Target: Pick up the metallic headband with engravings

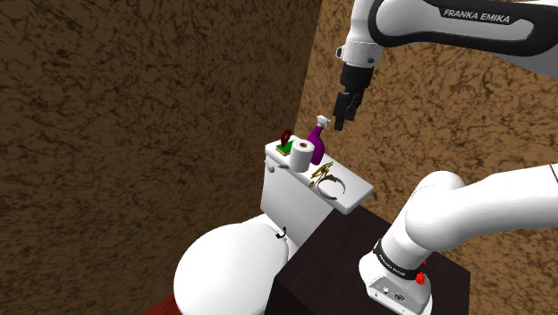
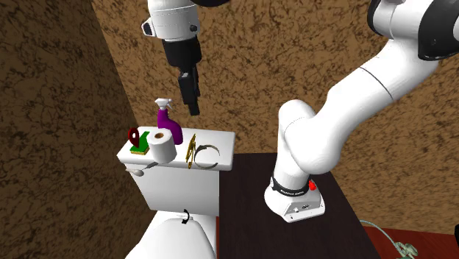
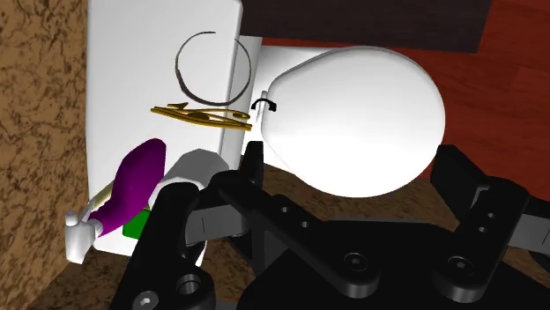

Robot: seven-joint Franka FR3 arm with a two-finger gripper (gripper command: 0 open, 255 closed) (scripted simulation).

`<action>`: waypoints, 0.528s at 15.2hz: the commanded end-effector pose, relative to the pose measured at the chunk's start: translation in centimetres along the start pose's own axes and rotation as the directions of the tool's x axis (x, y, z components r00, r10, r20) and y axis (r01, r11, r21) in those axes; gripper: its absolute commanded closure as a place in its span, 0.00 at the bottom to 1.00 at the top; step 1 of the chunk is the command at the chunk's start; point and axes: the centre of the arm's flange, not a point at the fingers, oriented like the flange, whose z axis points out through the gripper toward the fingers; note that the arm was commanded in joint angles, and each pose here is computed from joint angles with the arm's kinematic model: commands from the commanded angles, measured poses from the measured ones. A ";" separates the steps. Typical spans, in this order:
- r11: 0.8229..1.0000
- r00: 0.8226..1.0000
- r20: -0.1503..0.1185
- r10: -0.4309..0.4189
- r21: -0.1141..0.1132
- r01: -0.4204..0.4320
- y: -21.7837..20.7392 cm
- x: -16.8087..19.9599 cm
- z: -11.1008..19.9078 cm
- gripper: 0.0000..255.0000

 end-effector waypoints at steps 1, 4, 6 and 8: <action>1.000 1.000 0.000 0.000 0.000 0.000 0.0 0.0 0.0 0.00; 1.000 1.000 0.005 -0.001 -0.017 0.001 0.6 0.4 3.8 0.00; 1.000 1.000 0.008 -0.001 -0.029 0.001 1.1 0.7 6.4 0.00; 0.999 1.000 0.012 -0.002 -0.040 0.002 1.5 1.0 9.0 0.00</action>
